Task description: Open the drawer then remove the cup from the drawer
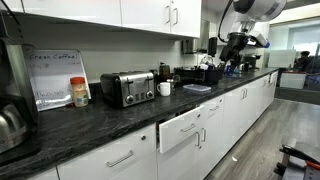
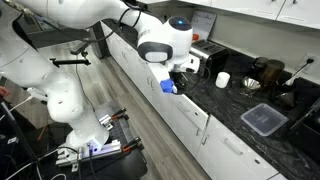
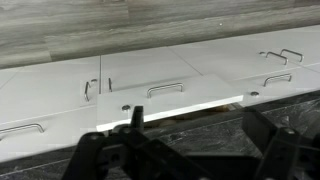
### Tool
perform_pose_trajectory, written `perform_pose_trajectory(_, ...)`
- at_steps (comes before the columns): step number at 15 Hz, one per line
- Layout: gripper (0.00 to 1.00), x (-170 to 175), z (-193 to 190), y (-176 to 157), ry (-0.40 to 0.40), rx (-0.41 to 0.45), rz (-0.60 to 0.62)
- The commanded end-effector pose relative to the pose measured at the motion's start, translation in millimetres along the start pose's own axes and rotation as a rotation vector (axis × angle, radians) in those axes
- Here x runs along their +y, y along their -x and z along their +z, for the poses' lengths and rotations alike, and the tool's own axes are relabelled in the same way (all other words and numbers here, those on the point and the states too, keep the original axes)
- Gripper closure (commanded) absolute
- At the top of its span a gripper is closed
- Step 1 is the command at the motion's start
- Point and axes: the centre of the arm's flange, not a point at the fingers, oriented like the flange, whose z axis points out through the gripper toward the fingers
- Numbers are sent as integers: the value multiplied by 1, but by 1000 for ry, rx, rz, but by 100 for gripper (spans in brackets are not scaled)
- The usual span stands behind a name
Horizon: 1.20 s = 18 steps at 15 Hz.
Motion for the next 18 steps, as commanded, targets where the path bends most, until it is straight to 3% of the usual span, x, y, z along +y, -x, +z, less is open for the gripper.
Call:
perform_pose_trajectory(1, 0, 0, 0, 0, 0, 0, 0)
perform_pose_trajectory(5, 0, 1, 11, 4, -7, 6, -23)
perform_pose_trajectory(8, 0, -5, 29, 8, -55, 26, -86)
perform_pose_trajectory(11, 0, -12, 53, 14, -105, 40, -254)
perform_pose_trajectory(18, 0, -34, 136, 15, -79, 43, -651)
